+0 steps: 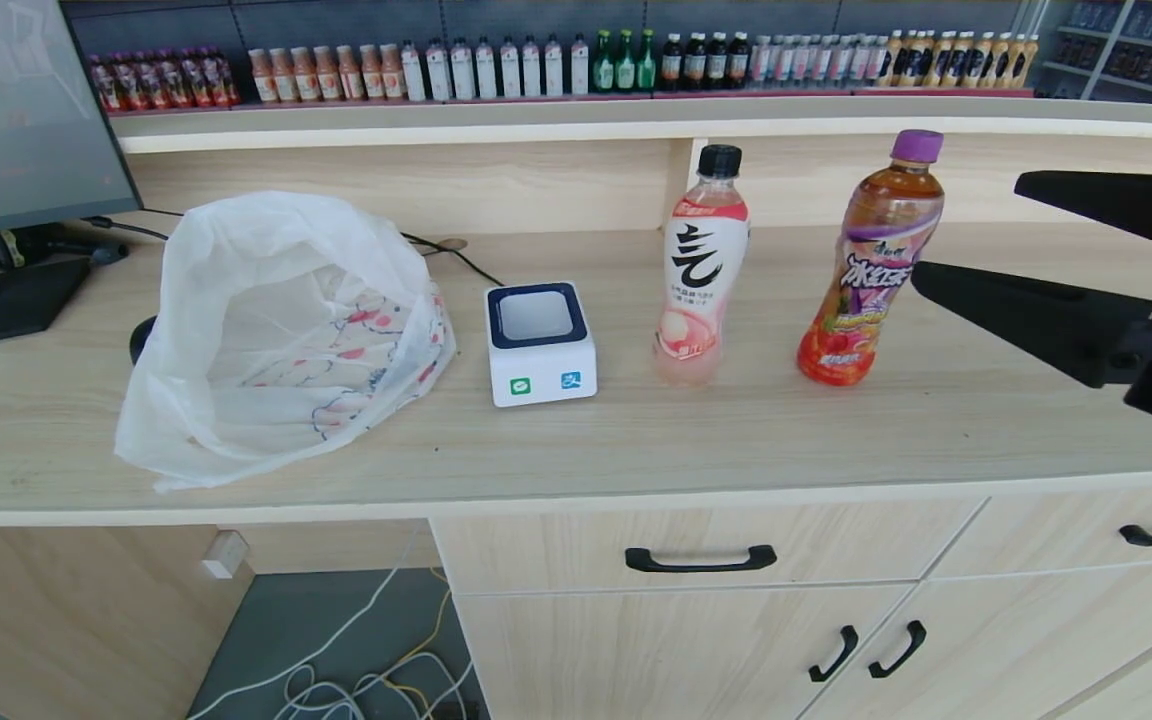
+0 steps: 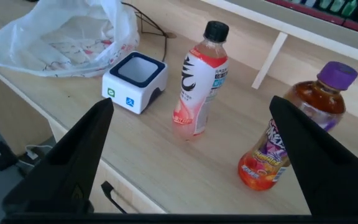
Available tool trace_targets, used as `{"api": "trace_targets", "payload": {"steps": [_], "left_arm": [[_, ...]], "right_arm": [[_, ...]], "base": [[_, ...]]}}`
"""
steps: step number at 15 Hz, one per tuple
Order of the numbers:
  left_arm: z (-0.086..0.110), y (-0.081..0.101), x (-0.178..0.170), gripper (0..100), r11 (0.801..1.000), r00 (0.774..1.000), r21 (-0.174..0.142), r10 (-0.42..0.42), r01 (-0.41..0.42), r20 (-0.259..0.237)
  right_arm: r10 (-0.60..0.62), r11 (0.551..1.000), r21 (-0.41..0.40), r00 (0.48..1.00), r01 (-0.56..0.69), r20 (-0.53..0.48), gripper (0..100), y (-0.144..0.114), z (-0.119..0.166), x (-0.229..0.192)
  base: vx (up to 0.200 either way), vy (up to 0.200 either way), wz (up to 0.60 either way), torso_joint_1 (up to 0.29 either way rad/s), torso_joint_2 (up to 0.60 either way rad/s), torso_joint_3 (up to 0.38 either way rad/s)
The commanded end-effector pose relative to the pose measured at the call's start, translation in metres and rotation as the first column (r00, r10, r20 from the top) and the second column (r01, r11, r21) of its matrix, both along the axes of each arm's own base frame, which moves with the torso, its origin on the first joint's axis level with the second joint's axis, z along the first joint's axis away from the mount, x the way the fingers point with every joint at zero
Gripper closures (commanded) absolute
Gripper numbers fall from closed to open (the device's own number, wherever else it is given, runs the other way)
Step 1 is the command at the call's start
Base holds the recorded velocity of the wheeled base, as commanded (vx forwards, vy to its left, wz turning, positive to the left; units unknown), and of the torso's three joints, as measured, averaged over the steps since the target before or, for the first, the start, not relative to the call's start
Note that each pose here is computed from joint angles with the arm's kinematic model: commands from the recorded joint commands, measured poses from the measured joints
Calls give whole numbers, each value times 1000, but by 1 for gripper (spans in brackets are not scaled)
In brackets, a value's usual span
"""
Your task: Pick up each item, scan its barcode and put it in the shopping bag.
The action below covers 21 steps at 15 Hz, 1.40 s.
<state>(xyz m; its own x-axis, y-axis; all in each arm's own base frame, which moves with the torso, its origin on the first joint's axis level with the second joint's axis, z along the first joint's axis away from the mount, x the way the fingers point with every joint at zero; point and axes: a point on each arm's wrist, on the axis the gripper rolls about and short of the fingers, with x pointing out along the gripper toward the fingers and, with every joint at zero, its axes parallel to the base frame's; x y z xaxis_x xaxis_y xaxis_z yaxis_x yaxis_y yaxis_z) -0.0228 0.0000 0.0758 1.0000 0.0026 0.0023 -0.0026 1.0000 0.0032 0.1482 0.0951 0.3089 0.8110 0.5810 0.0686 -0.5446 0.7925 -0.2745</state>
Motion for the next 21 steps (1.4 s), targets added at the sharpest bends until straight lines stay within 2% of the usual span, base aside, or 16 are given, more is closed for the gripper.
{"api": "trace_targets", "payload": {"steps": [1,4,6,10,15,21], "left_arm": [[0,0,0,0,1000,1000,0,1,-1,1],[0,0,0,0,1000,1000,0,1,-1,1],[0,0,0,0,1000,1000,0,1,-1,1],[0,0,0,0,1000,1000,0,1,-1,1],[0,0,0,0,1000,1000,0,1,-1,1],[0,0,0,0,1000,1000,0,1,-1,1]], "right_arm": [[0,999,-38,1000,-1,-31,0,24,-9,19],[-31,998,-52,999,30,-32,0,45,-15,27],[-87,996,-31,996,87,-16,0,53,-19,36],[-144,988,66,989,141,41,0,71,-25,60],[-258,949,188,966,254,-3,0,80,-34,75],[-264,946,191,964,263,-23,0,91,-43,84]], "base": [[0,0,0,0,0,0],[0,0,0,0,0,0],[0,0,0,0,0,0],[0,0,0,0,0,0],[0,0,0,0,0,0],[0,0,0,0,0,0]]}}
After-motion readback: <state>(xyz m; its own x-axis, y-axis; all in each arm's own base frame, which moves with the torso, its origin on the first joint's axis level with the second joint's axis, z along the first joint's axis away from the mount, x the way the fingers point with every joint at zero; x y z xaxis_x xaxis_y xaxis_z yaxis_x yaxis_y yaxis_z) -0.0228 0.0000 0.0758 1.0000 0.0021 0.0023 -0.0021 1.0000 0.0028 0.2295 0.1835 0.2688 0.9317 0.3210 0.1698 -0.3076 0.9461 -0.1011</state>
